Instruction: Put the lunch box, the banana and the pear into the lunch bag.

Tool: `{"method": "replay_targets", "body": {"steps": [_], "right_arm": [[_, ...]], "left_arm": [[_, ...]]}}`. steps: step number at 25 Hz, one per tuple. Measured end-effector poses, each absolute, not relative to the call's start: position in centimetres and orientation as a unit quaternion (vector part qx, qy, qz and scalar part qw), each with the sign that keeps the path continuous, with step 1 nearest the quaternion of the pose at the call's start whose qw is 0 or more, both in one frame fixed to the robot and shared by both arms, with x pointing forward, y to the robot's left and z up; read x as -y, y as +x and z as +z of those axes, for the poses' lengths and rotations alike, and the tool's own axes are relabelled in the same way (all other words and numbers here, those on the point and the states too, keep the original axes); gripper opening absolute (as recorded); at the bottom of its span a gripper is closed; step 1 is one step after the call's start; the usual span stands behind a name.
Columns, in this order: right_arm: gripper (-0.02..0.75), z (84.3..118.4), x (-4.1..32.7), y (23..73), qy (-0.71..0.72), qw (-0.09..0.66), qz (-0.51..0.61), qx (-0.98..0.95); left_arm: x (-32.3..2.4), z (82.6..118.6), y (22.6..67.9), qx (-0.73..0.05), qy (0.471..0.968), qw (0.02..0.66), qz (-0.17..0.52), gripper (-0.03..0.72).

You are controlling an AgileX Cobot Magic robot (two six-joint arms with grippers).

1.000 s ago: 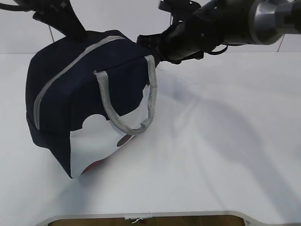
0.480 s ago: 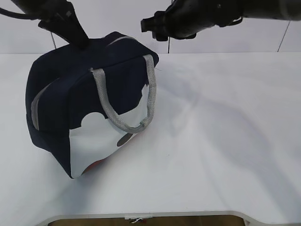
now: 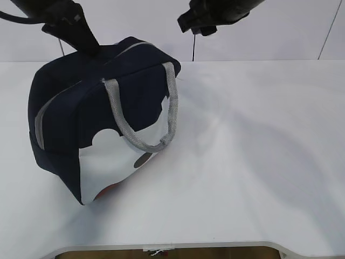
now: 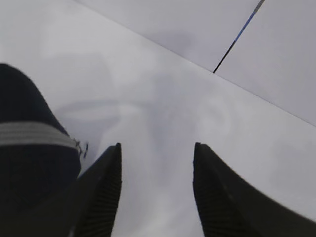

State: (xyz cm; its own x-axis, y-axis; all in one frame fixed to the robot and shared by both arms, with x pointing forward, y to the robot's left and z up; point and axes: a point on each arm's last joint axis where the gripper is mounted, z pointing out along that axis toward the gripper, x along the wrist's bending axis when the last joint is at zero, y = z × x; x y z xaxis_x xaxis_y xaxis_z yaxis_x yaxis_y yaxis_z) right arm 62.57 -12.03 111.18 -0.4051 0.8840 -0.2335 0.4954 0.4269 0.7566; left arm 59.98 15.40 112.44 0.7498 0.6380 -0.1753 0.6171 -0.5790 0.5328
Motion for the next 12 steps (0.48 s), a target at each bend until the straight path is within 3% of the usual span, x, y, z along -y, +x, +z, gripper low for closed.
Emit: {"method": "replay_targets", "body": {"steps": [8,10,12], "right_arm": [[0.349,112.9,13.3,58.5,0.469,0.265,0.212,-0.815],[0.342,113.3,13.6,57.6,0.481,0.244,0.199,-0.818],[0.34,113.7,14.0,56.6,0.492,0.22,0.18,-0.823]], "left_arm": [[-15.8,112.3,60.1,-0.405,0.872,0.274,0.019,0.016],[-16.0,112.2,60.2,-0.422,0.866,0.266,0.021,0.066],[-16.1,112.2,60.2,-0.434,0.861,0.263,0.02,0.167]]}}
